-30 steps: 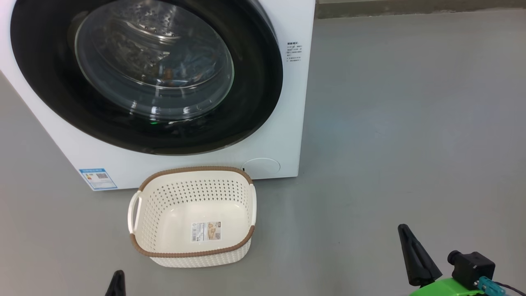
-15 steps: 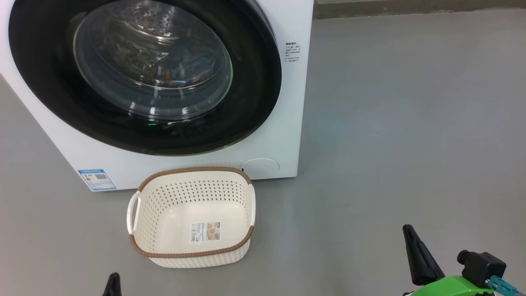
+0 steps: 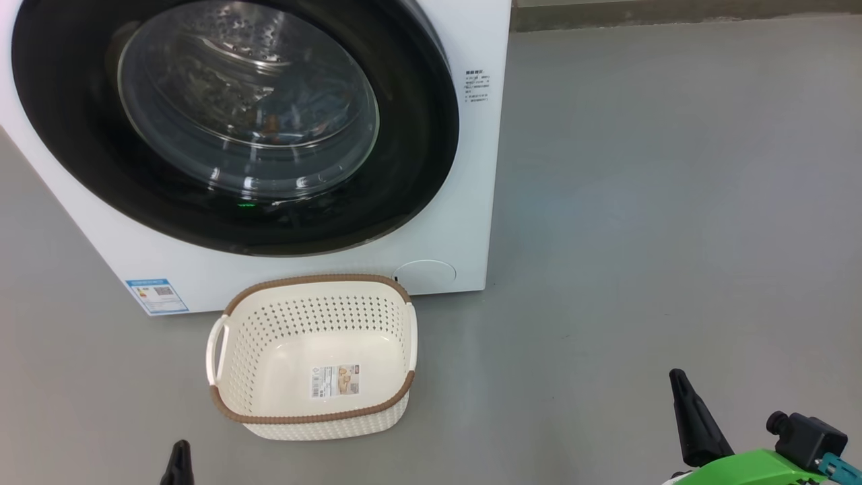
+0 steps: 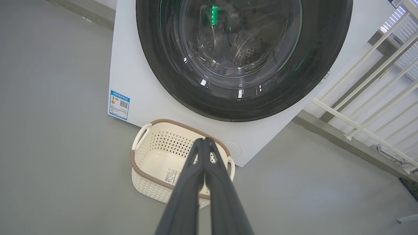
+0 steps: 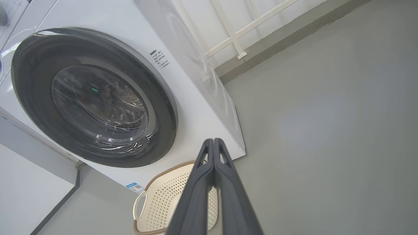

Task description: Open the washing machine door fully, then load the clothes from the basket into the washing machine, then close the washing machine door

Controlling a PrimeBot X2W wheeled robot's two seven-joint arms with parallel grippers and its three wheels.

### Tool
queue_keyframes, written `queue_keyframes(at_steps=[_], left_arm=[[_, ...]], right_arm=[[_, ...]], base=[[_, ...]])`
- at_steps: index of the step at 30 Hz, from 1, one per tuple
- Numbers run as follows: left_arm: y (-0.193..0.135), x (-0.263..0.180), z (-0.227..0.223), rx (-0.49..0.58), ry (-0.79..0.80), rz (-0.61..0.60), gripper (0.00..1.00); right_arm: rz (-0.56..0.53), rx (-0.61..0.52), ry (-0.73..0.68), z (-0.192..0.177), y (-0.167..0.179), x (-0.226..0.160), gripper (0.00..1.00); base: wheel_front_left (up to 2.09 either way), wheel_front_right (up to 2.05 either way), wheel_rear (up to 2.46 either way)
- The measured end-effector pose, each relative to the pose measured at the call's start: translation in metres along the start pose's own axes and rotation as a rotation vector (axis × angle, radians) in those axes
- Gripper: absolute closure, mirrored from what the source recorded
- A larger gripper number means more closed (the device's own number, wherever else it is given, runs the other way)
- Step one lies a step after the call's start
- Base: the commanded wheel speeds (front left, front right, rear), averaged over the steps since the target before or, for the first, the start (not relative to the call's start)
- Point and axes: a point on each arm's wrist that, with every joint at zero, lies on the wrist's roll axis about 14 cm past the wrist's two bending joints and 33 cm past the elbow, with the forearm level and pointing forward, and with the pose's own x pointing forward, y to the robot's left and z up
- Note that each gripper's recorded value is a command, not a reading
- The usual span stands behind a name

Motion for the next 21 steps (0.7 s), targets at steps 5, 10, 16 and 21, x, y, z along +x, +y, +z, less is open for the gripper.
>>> queue_keyframes(at_steps=[5, 10, 16, 21], left_arm=[[-0.001, 0.004, 0.002, -0.064, 0.001, 0.001, 1.0], [0.0, 0.005, 0.002, -0.12, 0.006, 0.009, 1.0], [-0.001, 0.009, 0.003, -0.185, 0.006, 0.01, 1.0], [-0.001, 0.011, 0.003, -0.242, 0.013, 0.014, 1.0]], right_arm=[[-0.019, 0.067, -0.002, 0.001, -0.004, 0.0, 1.0], [-0.031, 0.114, 0.002, 0.001, -0.007, 0.0, 1.0], [-0.043, 0.179, 0.007, 0.001, -0.01, -0.001, 1.0], [-0.045, 0.229, 0.005, 0.003, -0.009, 0.002, 1.0]], base=[[0.0, 0.0, 0.0], [0.0, 0.0, 0.0], [0.0, 0.0, 0.0], [0.0, 0.0, 0.0]])
